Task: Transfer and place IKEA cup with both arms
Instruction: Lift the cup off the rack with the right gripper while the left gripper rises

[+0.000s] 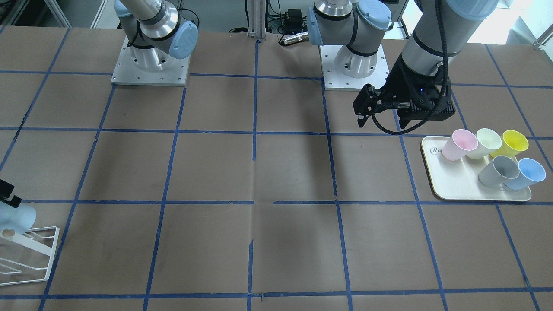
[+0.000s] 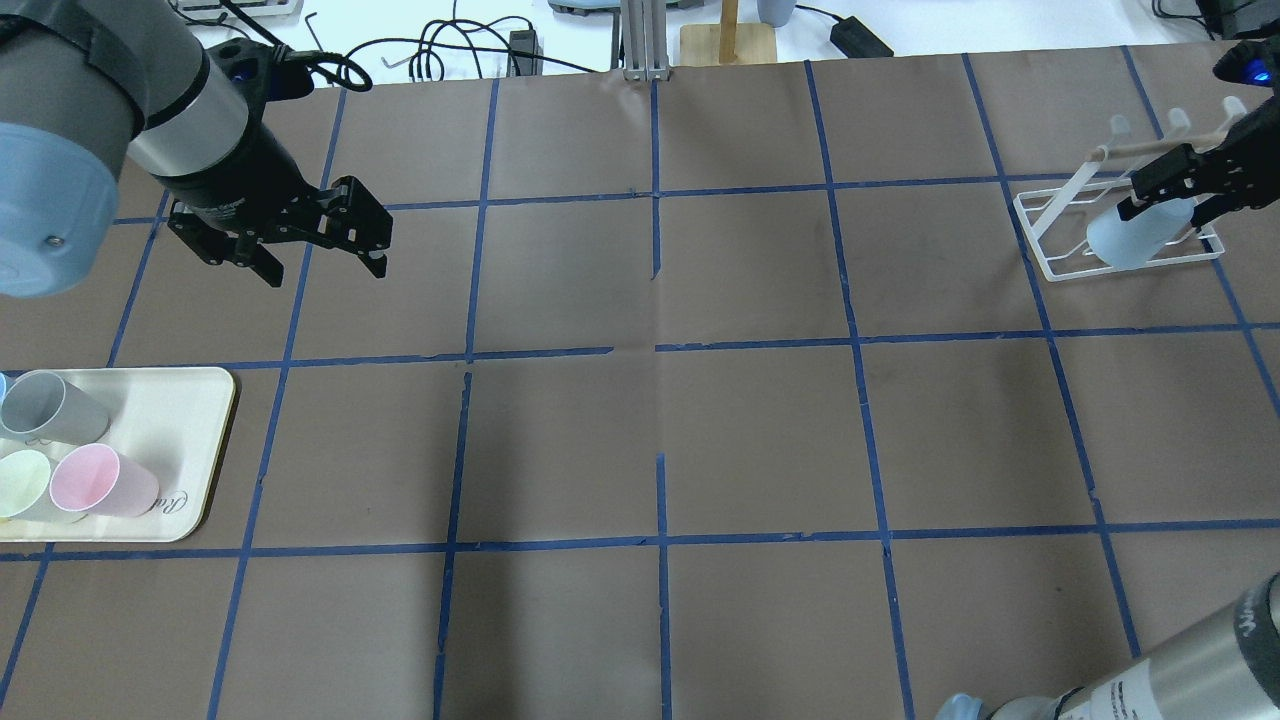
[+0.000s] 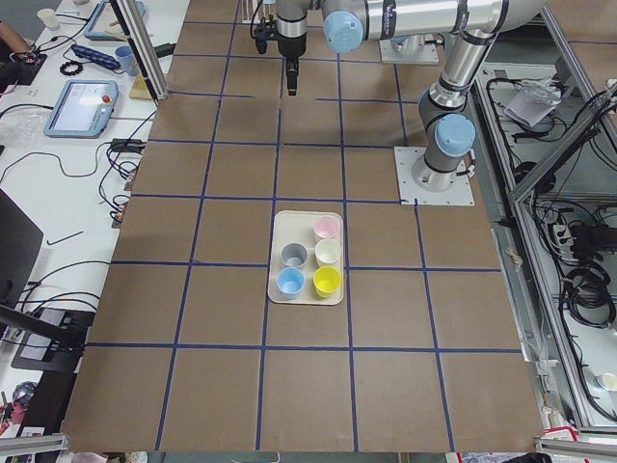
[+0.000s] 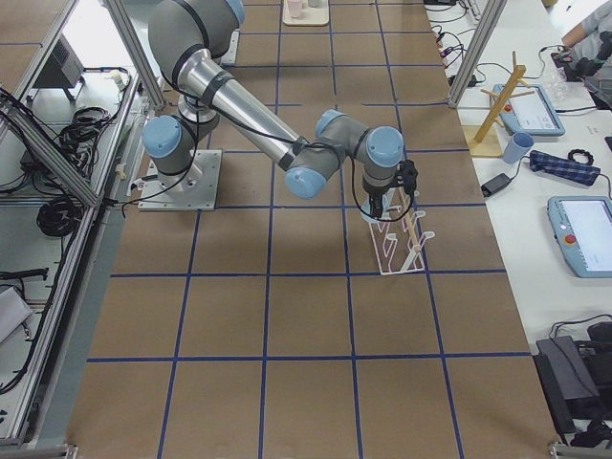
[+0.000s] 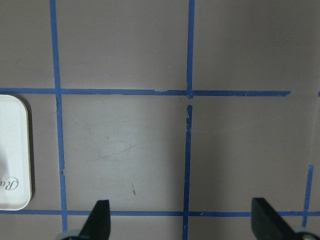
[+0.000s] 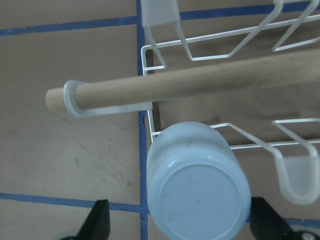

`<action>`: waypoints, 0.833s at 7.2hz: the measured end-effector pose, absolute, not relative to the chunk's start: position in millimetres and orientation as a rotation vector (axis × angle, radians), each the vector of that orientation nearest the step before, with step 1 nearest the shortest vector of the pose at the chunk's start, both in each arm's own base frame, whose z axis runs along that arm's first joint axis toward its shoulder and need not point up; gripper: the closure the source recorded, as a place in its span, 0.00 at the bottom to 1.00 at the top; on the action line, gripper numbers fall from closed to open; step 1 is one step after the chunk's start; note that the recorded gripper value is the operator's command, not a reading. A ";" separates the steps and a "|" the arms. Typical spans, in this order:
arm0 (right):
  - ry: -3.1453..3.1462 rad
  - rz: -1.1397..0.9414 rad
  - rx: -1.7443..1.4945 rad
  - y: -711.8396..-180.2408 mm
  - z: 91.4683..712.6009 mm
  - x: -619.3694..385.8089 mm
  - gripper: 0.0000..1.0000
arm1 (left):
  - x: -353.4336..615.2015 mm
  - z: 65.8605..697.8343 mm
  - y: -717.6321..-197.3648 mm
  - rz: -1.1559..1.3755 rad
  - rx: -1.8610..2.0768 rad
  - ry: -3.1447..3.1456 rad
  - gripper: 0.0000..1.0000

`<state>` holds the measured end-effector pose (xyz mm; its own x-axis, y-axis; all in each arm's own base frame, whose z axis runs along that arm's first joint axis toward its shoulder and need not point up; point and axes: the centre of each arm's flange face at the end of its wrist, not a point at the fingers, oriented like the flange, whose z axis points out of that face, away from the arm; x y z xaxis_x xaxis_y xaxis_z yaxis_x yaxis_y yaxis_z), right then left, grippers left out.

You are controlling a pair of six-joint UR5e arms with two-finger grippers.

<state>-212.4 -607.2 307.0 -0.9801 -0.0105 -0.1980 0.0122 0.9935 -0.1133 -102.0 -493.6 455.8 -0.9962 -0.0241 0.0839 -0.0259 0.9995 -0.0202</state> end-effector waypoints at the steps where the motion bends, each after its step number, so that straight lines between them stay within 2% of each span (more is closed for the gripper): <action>1: 2.958 -0.183 -0.003 -611.3 307.3 -207.8 0.00 | -108.7 457.3 -495.0 0.048 0.043 -2.982 0.00; 3: 2.988 -0.177 -0.018 -614.1 305.0 -204.7 0.00 | -121.5 459.4 -496.5 0.059 0.051 -2.840 0.00; 6: 3.012 -0.162 -0.032 -613.8 303.5 -206.2 0.39 | -140.3 461.8 -497.5 0.034 0.063 -2.619 0.00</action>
<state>-206.2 -613.8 303.5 -0.9920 -0.0276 -0.1233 -0.0143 0.9941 -0.1079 -140.3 -497.5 461.8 -0.8658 -0.0381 0.4989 -0.0511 0.9986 -0.0125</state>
